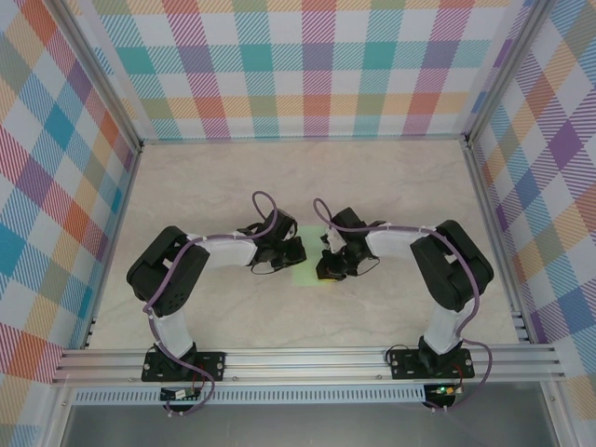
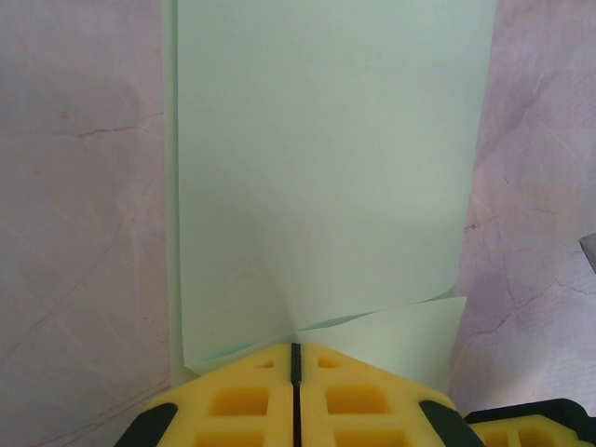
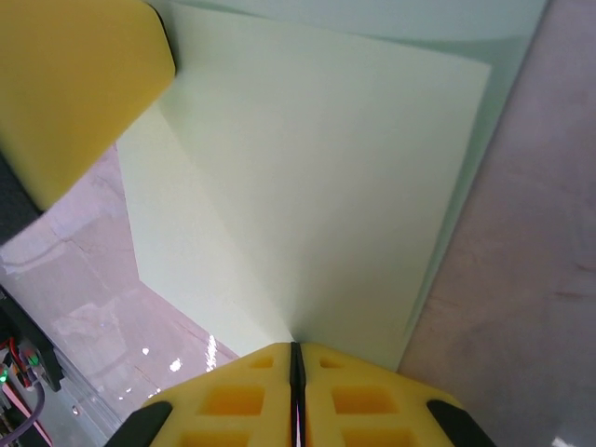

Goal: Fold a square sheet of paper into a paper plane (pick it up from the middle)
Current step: Fold the triangle a second time at the center of the table.

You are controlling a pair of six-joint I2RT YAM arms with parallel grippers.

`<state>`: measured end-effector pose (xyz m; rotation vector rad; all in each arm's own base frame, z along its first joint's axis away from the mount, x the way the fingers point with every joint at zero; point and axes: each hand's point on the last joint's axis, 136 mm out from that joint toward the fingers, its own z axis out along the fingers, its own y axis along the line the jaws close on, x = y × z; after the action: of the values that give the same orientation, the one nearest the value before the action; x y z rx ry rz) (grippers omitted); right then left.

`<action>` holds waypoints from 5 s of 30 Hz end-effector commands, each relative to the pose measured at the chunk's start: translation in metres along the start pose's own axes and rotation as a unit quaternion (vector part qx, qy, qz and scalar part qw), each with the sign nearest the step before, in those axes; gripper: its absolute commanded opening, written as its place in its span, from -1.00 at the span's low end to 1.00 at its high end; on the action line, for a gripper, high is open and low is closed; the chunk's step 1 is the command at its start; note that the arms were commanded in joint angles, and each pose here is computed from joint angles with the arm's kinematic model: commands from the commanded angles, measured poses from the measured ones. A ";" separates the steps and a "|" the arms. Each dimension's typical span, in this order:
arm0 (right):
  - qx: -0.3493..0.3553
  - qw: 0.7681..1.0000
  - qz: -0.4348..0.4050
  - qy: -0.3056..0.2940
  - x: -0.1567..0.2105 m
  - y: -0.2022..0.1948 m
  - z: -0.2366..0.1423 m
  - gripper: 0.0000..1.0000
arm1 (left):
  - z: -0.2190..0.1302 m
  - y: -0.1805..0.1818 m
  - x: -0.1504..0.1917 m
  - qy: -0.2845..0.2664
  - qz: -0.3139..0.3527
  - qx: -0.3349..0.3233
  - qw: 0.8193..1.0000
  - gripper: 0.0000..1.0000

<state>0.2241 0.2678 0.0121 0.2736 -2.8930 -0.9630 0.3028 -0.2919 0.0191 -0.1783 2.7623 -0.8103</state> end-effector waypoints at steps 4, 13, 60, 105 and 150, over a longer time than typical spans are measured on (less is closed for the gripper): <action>0.052 0.994 0.057 0.072 0.060 -0.043 0.000 -0.80 | 0.013 0.040 0.019 0.024 -0.016 -0.078 0.997 -0.85; 0.015 1.000 0.017 -0.011 0.024 -0.005 -0.035 -0.80 | 0.013 0.036 0.019 0.027 -0.012 -0.071 0.997 -0.85; 0.072 0.994 0.084 0.006 0.010 -0.040 -0.003 -0.84 | 0.010 -0.039 0.047 0.068 -0.006 0.048 0.996 -0.89; 0.044 0.996 0.080 0.014 0.019 -0.030 -0.003 -0.81 | 0.025 0.006 0.076 0.069 0.010 -0.013 0.997 -0.91; 0.057 0.994 0.091 -0.037 -0.007 -0.009 -0.035 -0.68 | -0.039 0.031 -0.051 -0.031 -0.002 0.012 0.999 -0.74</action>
<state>0.2239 0.2457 0.0168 0.0112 -2.9053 -0.8117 0.3274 -0.2514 0.0230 -0.1866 2.7370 -0.8946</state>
